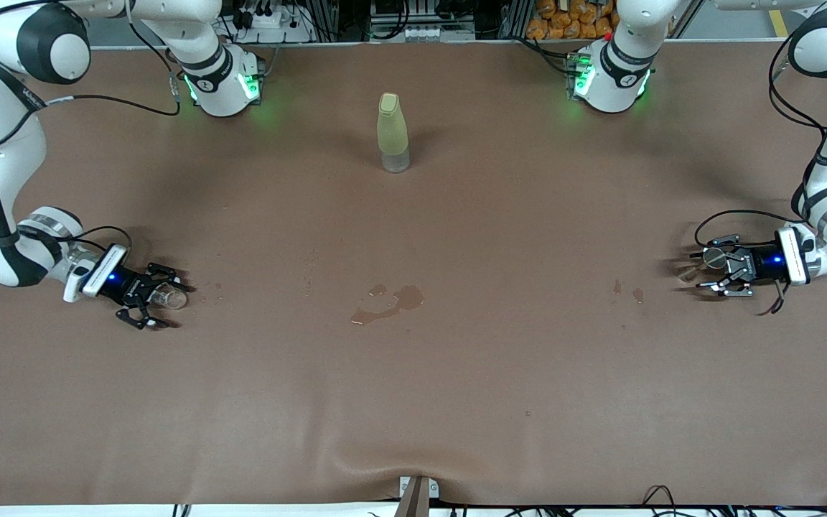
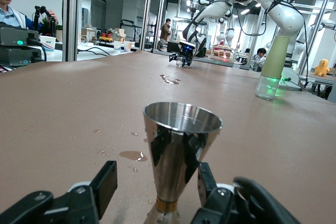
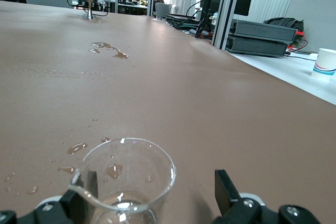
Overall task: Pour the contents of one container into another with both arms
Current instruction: 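Close the left gripper on the jigger while the right gripper grasps the beaker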
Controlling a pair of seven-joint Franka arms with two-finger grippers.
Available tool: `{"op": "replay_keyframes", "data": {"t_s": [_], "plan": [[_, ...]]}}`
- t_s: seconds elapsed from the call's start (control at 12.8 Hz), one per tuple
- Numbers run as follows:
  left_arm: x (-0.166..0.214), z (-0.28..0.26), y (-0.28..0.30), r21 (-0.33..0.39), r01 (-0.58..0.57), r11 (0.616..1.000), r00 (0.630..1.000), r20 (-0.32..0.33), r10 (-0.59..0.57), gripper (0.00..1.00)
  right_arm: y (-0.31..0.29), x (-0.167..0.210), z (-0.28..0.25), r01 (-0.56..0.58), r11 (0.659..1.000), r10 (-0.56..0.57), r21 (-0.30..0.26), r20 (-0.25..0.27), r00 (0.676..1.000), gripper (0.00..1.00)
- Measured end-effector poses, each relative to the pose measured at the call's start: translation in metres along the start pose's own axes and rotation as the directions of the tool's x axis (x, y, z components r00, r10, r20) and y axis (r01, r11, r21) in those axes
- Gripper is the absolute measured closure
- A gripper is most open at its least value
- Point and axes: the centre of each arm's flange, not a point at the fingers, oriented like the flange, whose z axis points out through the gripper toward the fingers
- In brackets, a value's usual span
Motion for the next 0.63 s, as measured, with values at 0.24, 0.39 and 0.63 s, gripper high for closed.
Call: {"op": "replay_keyframes", "data": {"t_s": [0.24,0.39,0.63], "plan": [[-0.0008,-0.0038,0.0008,0.005,0.001,1.0,1.0,0.005,-0.001,0.42,-0.0017,-0.0015,0.0066,-0.006,1.0,0.006,-0.001,-0.009,1.0,0.0],[-0.0015,-0.0071,0.0019,0.01,0.002,1.0,1.0,0.006,-0.002,0.46,-0.0022,-0.0023,0.0086,-0.008,1.0,0.008,-0.001,-0.01,1.0,0.0],[-0.0012,-0.0074,0.002,0.01,0.0,1.0,1.0,0.004,0.0,0.45,-0.0017,-0.0021,0.0106,-0.007,1.0,0.007,-0.001,-0.012,1.0,0.0]]}}
